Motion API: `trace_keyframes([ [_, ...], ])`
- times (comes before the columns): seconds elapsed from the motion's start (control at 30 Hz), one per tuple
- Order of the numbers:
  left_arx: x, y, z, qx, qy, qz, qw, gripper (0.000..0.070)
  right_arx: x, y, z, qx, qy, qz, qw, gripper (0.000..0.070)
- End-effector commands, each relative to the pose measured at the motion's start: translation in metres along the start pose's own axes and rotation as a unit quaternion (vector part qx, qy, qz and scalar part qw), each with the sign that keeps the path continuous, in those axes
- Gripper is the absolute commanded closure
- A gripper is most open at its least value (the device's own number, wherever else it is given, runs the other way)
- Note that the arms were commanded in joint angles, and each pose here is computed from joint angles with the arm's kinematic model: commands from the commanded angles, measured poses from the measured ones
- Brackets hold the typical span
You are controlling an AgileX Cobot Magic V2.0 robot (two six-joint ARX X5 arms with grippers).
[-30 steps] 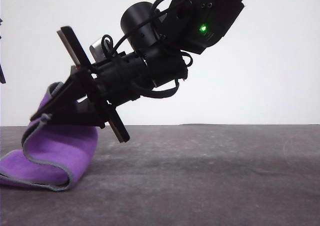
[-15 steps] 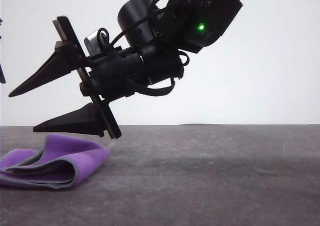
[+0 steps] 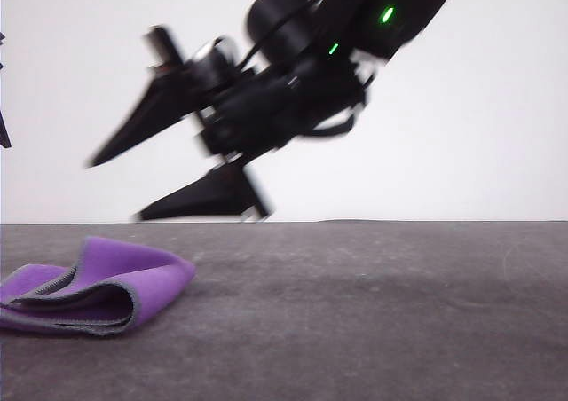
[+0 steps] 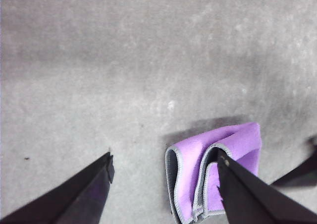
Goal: Fold clothes
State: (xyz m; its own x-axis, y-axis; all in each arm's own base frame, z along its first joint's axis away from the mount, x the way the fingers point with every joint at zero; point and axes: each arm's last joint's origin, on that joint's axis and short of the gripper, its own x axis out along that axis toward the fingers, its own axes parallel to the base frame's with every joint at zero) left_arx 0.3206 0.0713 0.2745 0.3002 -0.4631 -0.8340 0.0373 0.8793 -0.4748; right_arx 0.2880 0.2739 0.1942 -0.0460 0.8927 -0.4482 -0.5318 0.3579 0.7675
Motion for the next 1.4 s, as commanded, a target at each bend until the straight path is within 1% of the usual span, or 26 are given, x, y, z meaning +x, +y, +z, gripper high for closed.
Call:
trace_keyframes([
  [0.0,-0.001,-0.001,0.004,0.004,-0.006,-0.003,1.0,0.03,-0.014,0.007,0.007,-0.064,-0.017,-0.034,0.997,0.0322],
  [0.1,0.0,-0.003,0.004,0.008,-0.004,-0.004,1.0,0.03,-0.047,0.012,0.012,-0.082,-0.041,-0.101,0.991,0.0322],
  [0.17,0.002,-0.006,0.005,0.012,-0.002,-0.006,1.0,0.03,-0.071,0.015,0.013,-0.092,-0.055,-0.154,0.982,0.0323],
  [0.3,0.004,-0.01,0.005,0.02,0.0,-0.008,1.0,0.03,-0.117,0.017,0.011,-0.097,-0.07,-0.257,0.959,0.0323],
  [0.37,0.005,-0.011,0.005,0.023,0.001,-0.008,1.0,0.03,-0.14,0.016,0.009,-0.093,-0.076,-0.297,0.947,0.0323],
  [0.53,0.006,-0.013,0.005,0.025,0.003,-0.009,1.0,0.03,-0.196,0.013,0.001,-0.074,-0.096,-0.357,0.926,0.0323],
  [0.7,0.009,-0.018,0.006,0.031,0.008,-0.012,0.999,0.03,-0.246,0.008,-0.009,-0.05,-0.126,-0.401,0.906,0.0323],
  [0.77,0.011,-0.021,0.006,0.035,0.01,-0.013,0.999,0.03,-0.26,0.003,-0.012,-0.039,-0.135,-0.411,0.901,0.0323],
  [0.8,0.012,-0.022,0.006,0.038,0.011,-0.014,0.999,0.0301,-0.265,0.001,-0.014,-0.031,-0.139,-0.414,0.899,0.0323],
  [0.9,0.013,-0.025,0.006,0.042,0.013,-0.015,0.999,0.0307,-0.275,-0.004,-0.016,-0.019,-0.15,-0.406,0.901,0.0324],
  [0.93,0.014,-0.026,0.006,0.043,0.014,-0.016,0.999,0.0309,-0.276,-0.004,-0.016,-0.018,-0.152,-0.403,0.902,0.0334],
  [0.97,0.014,-0.026,0.006,0.045,0.014,-0.016,0.999,0.0328,-0.277,-0.004,-0.016,-0.018,-0.153,-0.402,0.903,0.0376],
  [1.0,0.015,-0.027,0.006,0.047,0.015,-0.016,0.999,0.0371,-0.277,-0.004,-0.016,-0.018,-0.153,-0.401,0.903,0.0462],
  [1.03,0.015,-0.028,0.006,0.053,0.015,-0.017,0.998,0.0507,-0.277,-0.004,-0.016,-0.019,-0.152,-0.401,0.903,0.0608],
  [1.07,0.015,-0.028,0.006,0.057,0.015,-0.017,0.998,0.0619,-0.277,-0.004,-0.016,-0.02,-0.151,-0.4,0.904,0.0698],
  [1.1,0.015,-0.028,0.006,0.06,0.014,-0.017,0.998,0.0672,-0.276,-0.004,-0.016,-0.022,-0.15,-0.399,0.904,0.0692],
  [1.13,0.015,-0.028,0.006,0.061,0.014,-0.017,0.998,0.0686,-0.276,-0.004,-0.016,-0.023,-0.15,-0.397,0.905,0.0691],
  [1.23,0.015,-0.029,0.007,0.058,0.011,-0.017,0.998,0.069,-0.276,-0.004,-0.016,-0.029,-0.149,-0.394,0.906,0.0692],
  [1.3,0.015,-0.029,0.007,0.038,0.01,-0.017,0.999,0.0687,-0.276,-0.004,-0.016,-0.027,-0.148,-0.398,0.905,0.0692],
  [1.37,0.015,-0.029,0.008,0.035,0.009,-0.017,0.999,0.0683,-0.276,-0.004,-0.016,-0.026,-0.148,-0.395,0.907,0.0692],
])
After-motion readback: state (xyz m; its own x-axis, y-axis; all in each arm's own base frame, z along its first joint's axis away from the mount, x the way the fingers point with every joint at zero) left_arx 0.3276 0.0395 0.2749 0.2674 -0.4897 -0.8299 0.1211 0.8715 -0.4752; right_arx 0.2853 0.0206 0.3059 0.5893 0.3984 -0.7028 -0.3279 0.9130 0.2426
